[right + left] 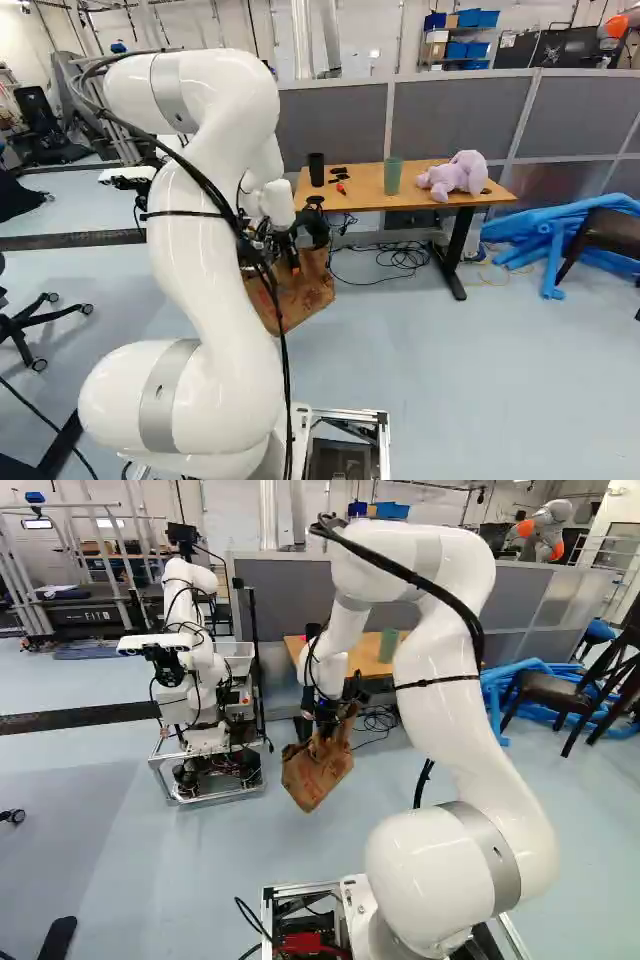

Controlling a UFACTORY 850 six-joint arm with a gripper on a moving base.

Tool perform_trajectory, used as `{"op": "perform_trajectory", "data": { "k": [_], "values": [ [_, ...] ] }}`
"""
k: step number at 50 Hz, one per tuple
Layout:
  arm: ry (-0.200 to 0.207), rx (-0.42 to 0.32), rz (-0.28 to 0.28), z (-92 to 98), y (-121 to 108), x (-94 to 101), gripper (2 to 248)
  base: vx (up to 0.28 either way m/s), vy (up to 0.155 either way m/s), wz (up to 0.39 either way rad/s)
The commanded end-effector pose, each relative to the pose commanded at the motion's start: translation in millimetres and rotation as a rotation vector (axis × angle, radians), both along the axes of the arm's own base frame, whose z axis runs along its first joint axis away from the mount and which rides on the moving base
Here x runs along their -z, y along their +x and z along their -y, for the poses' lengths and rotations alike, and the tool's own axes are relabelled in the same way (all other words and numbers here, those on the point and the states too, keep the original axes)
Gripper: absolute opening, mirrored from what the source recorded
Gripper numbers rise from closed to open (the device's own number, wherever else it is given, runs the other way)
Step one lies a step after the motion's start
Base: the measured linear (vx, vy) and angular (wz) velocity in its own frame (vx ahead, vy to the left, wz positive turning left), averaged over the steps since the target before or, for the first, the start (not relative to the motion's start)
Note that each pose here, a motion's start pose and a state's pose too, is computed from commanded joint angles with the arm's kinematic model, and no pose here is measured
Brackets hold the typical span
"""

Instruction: Pick up the bag on the ground and place it on the table

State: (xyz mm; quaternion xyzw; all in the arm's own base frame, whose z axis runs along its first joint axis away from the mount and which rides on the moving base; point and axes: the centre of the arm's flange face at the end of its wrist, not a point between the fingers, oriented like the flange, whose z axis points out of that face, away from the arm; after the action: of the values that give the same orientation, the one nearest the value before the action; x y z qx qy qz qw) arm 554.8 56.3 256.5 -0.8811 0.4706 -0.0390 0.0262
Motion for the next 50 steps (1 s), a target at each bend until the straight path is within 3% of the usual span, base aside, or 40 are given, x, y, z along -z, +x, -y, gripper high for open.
{"op": "perform_trajectory", "data": {
  "k": [17,50],
  "values": [
    [0.002,0.001,0.018,1.0,-4,-25.4,26,0.0,0.0,0.0],
    [0.0,0.005,-0.001,3.8,-13,-74.1,26,0.0,0.0,0.0]
  ]
}}
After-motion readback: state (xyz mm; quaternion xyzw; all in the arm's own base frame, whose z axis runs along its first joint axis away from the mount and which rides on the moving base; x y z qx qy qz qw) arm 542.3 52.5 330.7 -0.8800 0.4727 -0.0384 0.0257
